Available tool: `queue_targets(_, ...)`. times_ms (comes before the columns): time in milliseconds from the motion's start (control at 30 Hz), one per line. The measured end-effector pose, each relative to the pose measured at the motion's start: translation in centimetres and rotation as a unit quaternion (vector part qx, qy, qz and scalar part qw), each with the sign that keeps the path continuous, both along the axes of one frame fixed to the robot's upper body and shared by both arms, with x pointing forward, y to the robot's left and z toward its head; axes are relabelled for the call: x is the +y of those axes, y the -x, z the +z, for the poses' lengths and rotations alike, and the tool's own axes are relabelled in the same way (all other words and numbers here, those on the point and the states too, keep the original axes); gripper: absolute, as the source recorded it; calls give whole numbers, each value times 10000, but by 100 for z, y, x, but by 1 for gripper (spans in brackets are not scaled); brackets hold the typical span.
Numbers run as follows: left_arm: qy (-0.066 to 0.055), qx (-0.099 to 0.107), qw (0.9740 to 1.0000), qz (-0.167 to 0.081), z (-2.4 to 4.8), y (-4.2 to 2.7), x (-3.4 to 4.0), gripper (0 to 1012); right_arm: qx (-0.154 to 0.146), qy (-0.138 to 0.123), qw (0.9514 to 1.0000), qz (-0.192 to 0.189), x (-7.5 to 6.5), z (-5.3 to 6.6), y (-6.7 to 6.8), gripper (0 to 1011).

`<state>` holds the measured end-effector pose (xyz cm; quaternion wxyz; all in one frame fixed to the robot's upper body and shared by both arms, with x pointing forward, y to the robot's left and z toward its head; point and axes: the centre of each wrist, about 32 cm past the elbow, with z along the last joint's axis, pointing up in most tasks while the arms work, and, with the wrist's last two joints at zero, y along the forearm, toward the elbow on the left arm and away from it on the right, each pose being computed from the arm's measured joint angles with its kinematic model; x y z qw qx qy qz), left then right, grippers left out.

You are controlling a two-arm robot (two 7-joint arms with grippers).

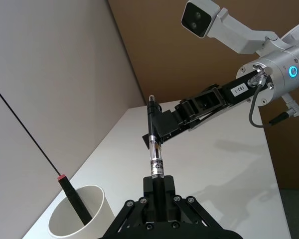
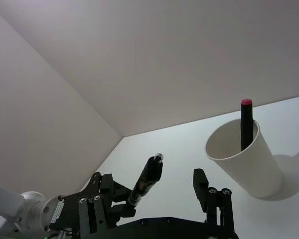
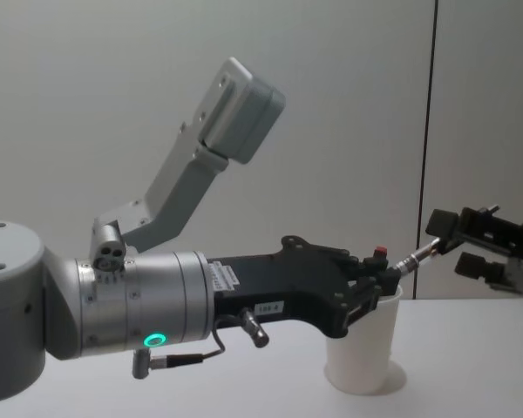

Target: Place the pen into the pen holder.

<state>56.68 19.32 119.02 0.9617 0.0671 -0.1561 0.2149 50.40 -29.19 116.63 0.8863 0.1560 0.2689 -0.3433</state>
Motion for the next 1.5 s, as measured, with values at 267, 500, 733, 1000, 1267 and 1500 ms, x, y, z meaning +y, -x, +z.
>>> queue_targets(267, 0, 0, 10000, 0, 0, 0, 0, 129, 121, -136, 9998, 4, 53, -20, -4, 1001)
queue_targets(500, 0, 0, 10000, 0, 0, 0, 0, 129, 182, -237, 9996, -10, 78, -35, -3, 1001)
queue_targets(733, 0, 0, 10000, 0, 0, 0, 0, 129, 220, -342, 9992, -22, 100, -49, -1, 917)
queue_targets(1000, 0, 0, 10000, 0, 0, 0, 0, 129, 195, -498, 9986, -37, 115, -71, 7, 665)
queue_targets(1267, 0, 0, 10000, 0, 0, 0, 0, 129, 97, -739, 9972, -47, 119, -96, 25, 399)
queue_targets(1500, 0, 0, 10000, 0, 0, 0, 0, 129, 7, -899, 9959, -74, 117, -117, 43, 177)
